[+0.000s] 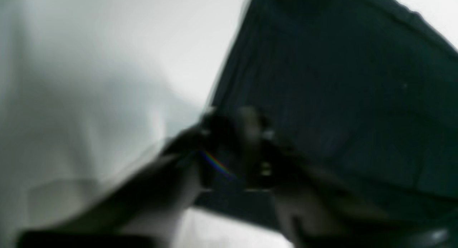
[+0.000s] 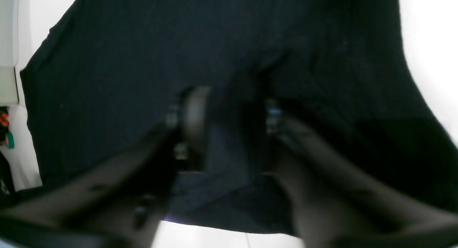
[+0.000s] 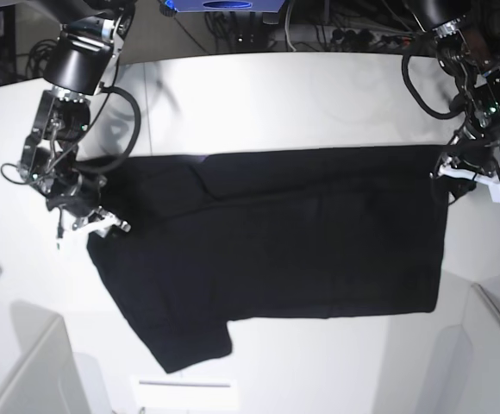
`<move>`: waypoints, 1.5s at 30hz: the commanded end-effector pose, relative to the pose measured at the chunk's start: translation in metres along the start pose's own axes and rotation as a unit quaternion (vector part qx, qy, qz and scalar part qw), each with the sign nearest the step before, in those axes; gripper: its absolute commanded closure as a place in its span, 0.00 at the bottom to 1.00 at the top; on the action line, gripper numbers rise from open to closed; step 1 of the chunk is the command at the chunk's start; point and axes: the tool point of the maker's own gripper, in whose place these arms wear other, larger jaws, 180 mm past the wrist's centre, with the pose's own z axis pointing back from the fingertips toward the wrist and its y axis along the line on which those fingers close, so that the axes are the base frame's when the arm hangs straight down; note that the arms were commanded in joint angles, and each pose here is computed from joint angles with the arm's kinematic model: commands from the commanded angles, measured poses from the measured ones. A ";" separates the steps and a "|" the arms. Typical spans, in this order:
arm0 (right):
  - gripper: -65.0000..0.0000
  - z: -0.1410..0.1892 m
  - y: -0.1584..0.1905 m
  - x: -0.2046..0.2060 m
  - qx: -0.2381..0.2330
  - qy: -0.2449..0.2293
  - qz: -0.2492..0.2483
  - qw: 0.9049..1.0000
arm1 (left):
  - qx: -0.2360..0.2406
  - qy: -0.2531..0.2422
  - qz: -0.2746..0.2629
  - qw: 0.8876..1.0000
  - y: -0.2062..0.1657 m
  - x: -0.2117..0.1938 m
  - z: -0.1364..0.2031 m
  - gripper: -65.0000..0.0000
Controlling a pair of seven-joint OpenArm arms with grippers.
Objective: Fold the T-shirt properly
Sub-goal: 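Lift the shoulder edge with both grippers and pull it toward the hem, then drag the shirt with both grippers toward the robot's base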
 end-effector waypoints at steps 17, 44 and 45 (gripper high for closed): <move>0.46 0.100 -0.036 0.000 -0.096 -0.187 -0.108 0.972 | 0.006 -0.108 0.044 0.993 0.047 0.038 0.064 0.44; 0.35 0.069 -0.081 -0.069 -0.096 -0.138 -0.237 0.957 | -0.025 -0.007 0.099 0.995 0.058 -0.042 0.020 0.43; 0.35 0.067 -0.083 -0.069 -0.096 -0.138 -0.240 0.956 | -0.032 0.000 0.097 0.995 0.053 -0.045 0.015 0.43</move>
